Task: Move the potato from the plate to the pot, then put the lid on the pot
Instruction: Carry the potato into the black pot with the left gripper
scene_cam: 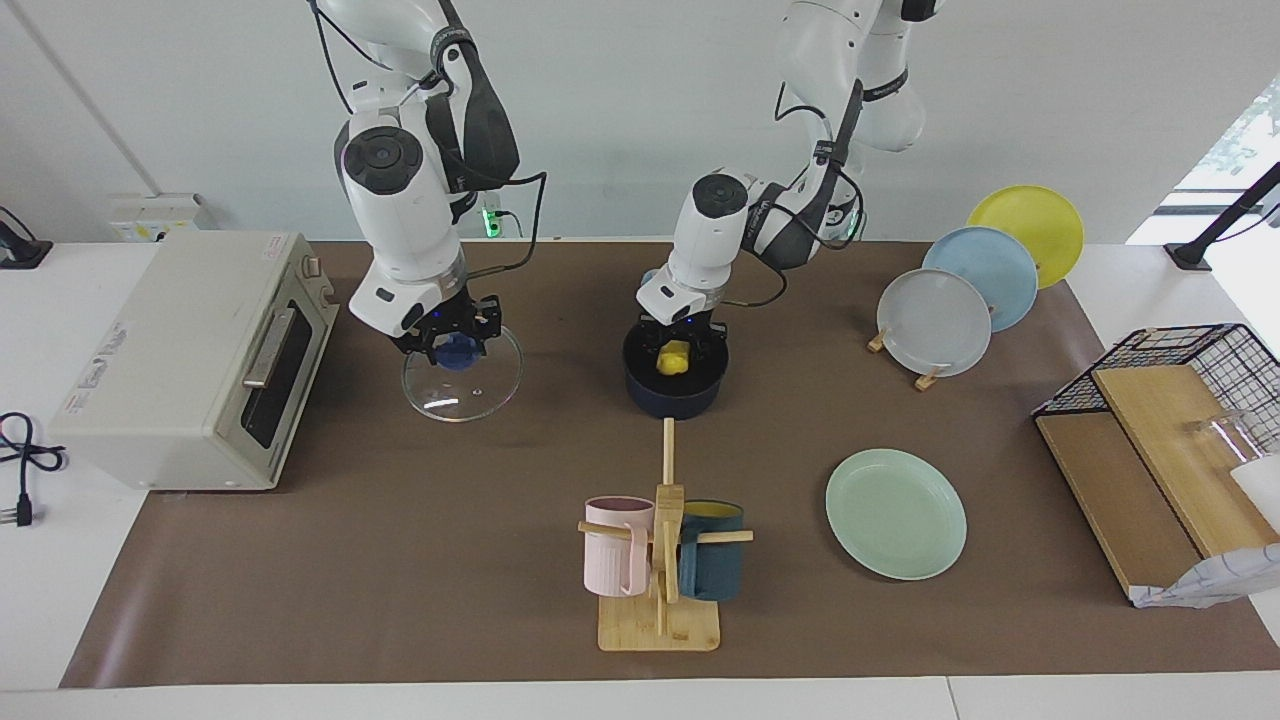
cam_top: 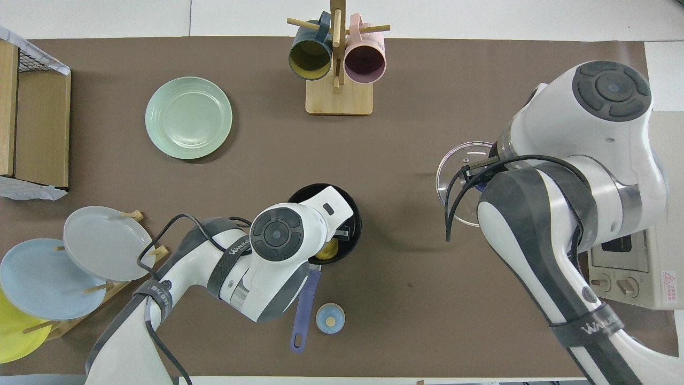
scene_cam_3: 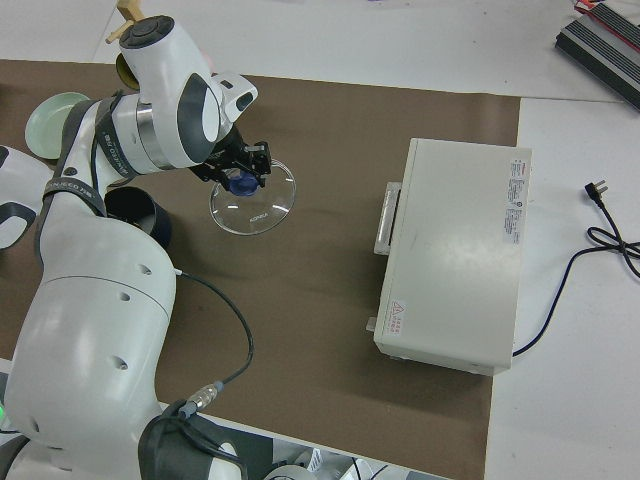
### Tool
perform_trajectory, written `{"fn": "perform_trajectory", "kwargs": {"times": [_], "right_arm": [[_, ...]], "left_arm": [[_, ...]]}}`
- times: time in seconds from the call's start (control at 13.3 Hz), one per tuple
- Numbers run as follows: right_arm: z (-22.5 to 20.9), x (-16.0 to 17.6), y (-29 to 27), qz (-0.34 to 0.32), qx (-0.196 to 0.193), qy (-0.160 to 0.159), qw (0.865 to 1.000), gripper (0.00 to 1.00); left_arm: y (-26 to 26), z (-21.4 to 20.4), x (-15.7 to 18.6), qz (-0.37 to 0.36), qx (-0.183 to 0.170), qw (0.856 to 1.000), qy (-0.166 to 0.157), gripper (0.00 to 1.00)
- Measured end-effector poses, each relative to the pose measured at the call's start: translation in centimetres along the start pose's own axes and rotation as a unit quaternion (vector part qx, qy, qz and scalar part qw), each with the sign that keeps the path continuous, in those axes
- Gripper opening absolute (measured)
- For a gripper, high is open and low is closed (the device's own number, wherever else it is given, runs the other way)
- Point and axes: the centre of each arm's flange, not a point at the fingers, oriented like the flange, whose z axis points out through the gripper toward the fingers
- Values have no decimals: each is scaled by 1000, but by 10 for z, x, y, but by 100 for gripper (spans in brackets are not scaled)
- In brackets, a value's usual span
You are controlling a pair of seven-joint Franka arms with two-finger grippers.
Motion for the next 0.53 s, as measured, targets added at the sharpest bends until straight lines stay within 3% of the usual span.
{"fn": "perform_trajectory", "kwargs": {"times": [0.38,0.53], "right_arm": [[-2,0,-15,-13,-1,2,1000,67],[-2,0,-16,-13,-1,2,1000,67]], "left_arm": [[-1,3,0,14,11,1000,5,62],[0,-2,2,15,12,1000,4,82]]}}
